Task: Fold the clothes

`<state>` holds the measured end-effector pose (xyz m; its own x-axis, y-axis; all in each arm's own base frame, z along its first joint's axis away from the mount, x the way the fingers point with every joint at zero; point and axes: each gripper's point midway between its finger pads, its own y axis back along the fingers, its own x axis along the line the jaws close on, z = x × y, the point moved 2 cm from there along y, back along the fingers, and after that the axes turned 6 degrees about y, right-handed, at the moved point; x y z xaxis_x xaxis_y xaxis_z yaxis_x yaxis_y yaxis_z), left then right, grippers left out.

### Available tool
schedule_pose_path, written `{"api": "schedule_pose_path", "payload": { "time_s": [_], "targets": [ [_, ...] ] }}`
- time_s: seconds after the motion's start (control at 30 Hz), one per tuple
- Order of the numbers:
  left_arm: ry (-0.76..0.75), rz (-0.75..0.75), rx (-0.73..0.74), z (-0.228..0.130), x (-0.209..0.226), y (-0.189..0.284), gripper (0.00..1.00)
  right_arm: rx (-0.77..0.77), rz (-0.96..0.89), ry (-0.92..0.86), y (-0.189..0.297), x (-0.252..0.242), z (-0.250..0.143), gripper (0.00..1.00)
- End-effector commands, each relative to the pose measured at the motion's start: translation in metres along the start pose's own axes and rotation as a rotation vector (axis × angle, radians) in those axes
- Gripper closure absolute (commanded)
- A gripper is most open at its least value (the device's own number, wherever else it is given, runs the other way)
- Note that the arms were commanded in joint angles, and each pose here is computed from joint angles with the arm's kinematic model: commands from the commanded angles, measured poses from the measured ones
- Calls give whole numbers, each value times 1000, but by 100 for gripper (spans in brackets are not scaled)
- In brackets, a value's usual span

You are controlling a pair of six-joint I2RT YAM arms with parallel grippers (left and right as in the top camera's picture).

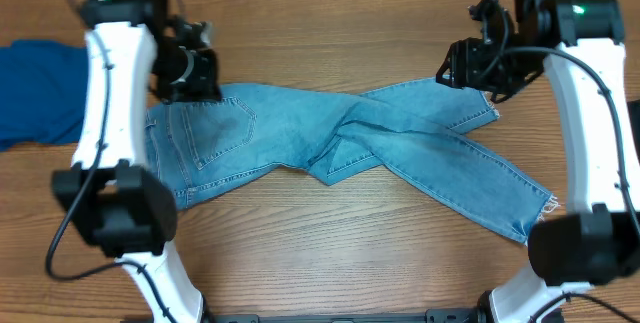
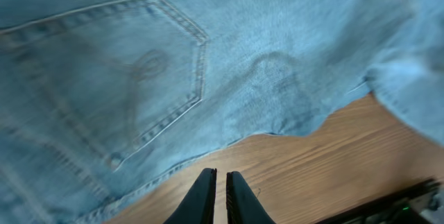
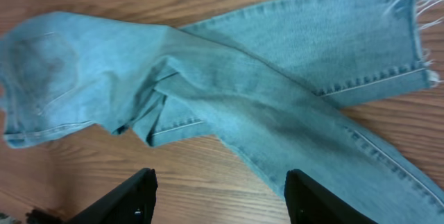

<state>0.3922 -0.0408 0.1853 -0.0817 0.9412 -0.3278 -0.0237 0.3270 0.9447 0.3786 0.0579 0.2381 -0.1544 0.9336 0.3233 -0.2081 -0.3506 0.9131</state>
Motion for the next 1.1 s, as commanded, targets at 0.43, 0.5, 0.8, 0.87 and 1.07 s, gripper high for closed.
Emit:
{"api": "schedule_pose_path", "payload": {
  "time_s": [0.43,0.5,0.8,0.87,1.07],
  "targets": [
    [-40,212,204,7,29,-88,82,272,-277,-185,-38,-85,-31,24],
    [-17,231,206,11,36,-96,82,289,-277,-223,-38,-96,-38,24],
    [-8,277,143,42,59,-137,74,365,-243,-317,-51,-119,-66,25],
    [-10,277,135,49,63,-153,74,359,-235,-318,-53,-118,-65,25],
    [-12,279,119,64,78,-199,71,317,-221,-310,-56,-118,-56,25]
  ]
}}
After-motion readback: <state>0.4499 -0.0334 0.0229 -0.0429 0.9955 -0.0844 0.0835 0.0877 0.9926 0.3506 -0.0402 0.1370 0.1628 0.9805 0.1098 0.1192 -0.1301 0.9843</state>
